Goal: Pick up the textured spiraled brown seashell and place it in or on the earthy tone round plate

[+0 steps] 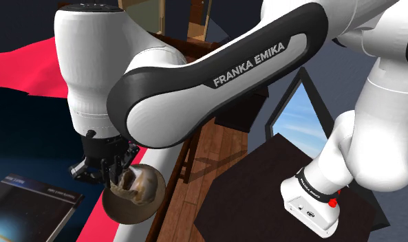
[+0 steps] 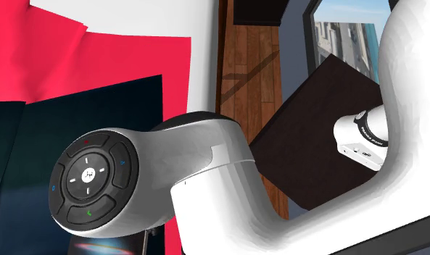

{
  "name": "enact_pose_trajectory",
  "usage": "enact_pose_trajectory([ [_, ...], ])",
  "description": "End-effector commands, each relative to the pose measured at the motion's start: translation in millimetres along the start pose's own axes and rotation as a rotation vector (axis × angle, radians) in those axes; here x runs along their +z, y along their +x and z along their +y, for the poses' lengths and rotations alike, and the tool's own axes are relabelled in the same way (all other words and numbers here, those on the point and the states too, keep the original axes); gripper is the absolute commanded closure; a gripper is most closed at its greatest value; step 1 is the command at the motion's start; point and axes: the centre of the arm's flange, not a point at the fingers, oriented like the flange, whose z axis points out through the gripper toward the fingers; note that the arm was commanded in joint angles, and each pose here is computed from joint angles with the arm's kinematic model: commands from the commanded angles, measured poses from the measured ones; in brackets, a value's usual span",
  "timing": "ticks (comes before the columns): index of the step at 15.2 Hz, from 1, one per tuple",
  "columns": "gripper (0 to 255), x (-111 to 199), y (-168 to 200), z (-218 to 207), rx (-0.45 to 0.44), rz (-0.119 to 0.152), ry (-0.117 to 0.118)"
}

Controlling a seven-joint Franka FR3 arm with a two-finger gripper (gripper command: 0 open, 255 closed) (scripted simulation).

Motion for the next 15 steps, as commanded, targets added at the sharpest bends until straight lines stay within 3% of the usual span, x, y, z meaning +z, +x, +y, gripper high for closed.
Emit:
enact_pose_trajectory([
  [1,255,-0.1,0.0,-0.1,0.000,0.001,0.001],
  [4,255,-0.1,0.0,-0.1,0.000,0.001,0.001],
  [5,0,-0.1,0.0,-0.1,0.000,0.001,0.001],
  [10,0,-0.1,0.0,-0.1,0.000,0.001,0.001],
  [14,0,-50.1,-0.1,-0.1,0.000,0.001,0.001],
  [15,0,-50.1,-0.1,-0.1,0.000,0.001,0.001],
])
